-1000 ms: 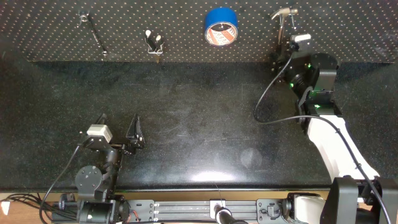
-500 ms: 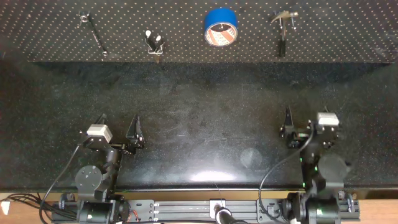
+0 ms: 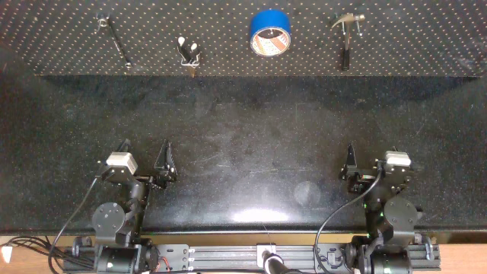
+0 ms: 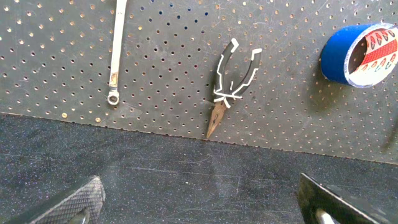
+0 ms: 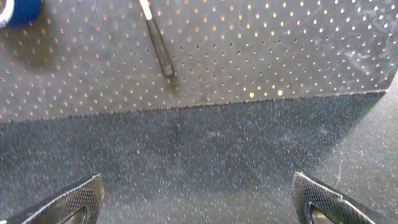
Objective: Place Tools Onto Pegboard
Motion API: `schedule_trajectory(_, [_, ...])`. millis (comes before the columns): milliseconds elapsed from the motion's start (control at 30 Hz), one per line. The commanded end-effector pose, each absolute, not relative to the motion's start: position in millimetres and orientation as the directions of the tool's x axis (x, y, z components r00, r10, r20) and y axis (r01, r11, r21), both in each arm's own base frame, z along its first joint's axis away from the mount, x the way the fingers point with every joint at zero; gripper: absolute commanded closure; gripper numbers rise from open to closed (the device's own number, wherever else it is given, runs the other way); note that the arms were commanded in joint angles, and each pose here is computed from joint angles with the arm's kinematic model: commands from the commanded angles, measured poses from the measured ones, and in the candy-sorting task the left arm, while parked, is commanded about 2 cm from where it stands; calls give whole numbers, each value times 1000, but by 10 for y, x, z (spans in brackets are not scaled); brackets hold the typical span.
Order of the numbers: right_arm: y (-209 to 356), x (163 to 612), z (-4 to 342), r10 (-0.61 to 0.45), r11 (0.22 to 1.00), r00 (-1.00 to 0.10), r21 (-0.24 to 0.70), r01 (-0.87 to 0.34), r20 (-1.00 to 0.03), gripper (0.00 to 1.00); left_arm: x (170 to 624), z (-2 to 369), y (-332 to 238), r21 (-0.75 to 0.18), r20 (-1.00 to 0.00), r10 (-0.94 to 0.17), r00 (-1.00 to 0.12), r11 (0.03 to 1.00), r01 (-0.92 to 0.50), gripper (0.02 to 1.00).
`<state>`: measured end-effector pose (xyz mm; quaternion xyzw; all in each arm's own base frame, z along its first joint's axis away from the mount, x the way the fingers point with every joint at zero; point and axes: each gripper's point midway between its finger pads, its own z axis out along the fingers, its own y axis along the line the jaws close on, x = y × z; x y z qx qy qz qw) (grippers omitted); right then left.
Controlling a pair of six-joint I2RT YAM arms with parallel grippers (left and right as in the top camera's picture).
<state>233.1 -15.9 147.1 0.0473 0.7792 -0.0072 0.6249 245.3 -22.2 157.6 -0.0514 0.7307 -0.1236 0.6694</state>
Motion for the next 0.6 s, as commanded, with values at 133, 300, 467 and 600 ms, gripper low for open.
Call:
schedule_trajectory(133, [-122, 2461, 1567, 95, 994, -68, 92, 53, -993, 12, 2448, 1571, -241, -248, -966, -238, -100, 963, 101, 23])
schedule_trajectory(300, [-124, 2461, 1567, 95, 994, -68, 92, 54, -993, 14, 2448, 1571, -241, -248, -966, -238, -100, 963, 101, 23])
schedule_trajectory(467, [-124, 2461, 1567, 95, 994, -68, 92, 54, -993, 14, 2448, 1571, -241, -248, -966, -238, -100, 963, 101, 25])
schedule_trajectory(600, [-124, 2461, 1567, 95, 994, -68, 92, 54, -993, 14, 2448, 1571, -241, -248, -966, -238, -100, 963, 101, 23])
